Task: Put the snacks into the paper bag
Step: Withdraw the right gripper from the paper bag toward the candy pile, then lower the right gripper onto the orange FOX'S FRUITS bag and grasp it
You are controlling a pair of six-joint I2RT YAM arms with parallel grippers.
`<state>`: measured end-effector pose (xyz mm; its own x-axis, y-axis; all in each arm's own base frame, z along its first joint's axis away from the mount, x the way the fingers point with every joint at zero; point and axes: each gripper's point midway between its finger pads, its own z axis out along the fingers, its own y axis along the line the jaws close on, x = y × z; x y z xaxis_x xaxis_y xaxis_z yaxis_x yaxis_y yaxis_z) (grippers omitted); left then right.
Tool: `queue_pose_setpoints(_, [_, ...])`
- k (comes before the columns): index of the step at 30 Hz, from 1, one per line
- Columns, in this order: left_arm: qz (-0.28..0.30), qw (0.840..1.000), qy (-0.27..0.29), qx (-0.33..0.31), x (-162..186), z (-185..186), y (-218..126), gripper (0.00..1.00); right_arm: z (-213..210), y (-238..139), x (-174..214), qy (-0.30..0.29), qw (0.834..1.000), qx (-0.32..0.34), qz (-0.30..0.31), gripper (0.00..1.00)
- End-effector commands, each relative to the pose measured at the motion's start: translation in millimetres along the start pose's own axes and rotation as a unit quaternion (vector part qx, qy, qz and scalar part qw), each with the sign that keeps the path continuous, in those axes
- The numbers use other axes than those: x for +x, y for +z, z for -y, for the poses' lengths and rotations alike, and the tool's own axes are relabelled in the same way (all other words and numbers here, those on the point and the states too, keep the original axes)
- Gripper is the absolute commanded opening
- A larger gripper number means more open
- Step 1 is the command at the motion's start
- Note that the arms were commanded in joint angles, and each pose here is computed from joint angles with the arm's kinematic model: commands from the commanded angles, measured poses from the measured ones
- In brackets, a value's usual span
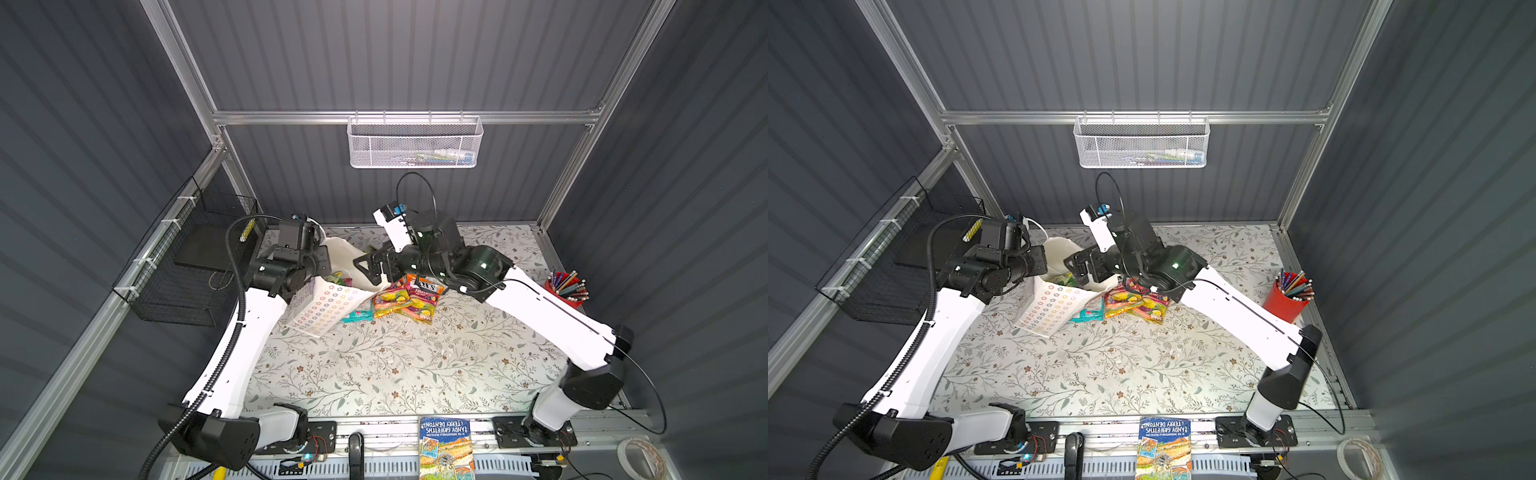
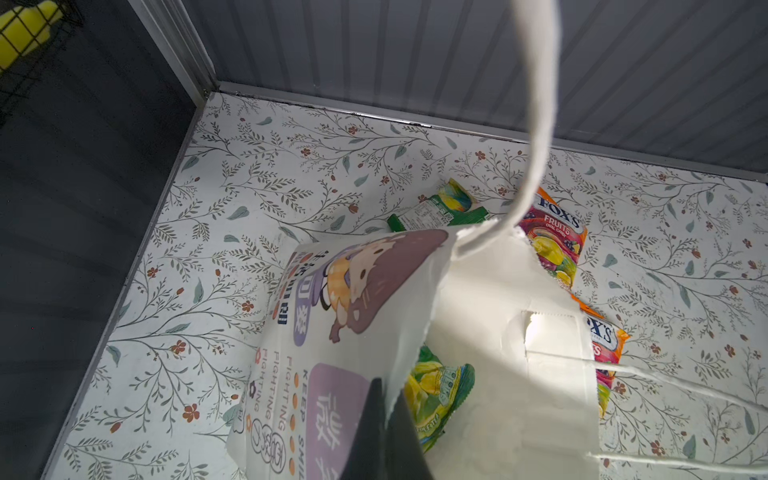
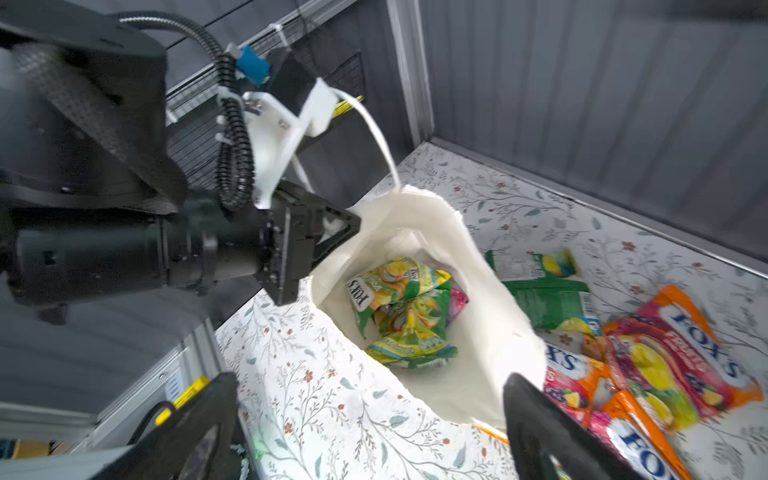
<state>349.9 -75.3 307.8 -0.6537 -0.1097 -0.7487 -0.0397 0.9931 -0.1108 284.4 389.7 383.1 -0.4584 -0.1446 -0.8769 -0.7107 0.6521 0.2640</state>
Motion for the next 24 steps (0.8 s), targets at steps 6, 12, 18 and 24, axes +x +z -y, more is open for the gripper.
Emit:
queue_pose_setpoints(6, [0.031,0.999,-0.007,0.003,-14,2,-6,0.00,113,-27,55,0.128,0.982,0.131,0.042,0.99])
queue_pose_setpoints(12, [0.028,1.000,-0.007,0.005,-13,3,-5,0.00,174,-60,95,0.209,0.960,0.168,0.084,0.99])
queue_pose_setpoints(18, [0.031,0.999,-0.007,0.012,-13,5,-6,0.00,225,-46,152,0.292,0.938,0.177,0.066,0.98])
queue_pose_setpoints(24, [0.031,0.999,-0.007,0.014,-13,6,-6,0.00,243,-11,190,0.326,0.932,0.156,0.027,0.94])
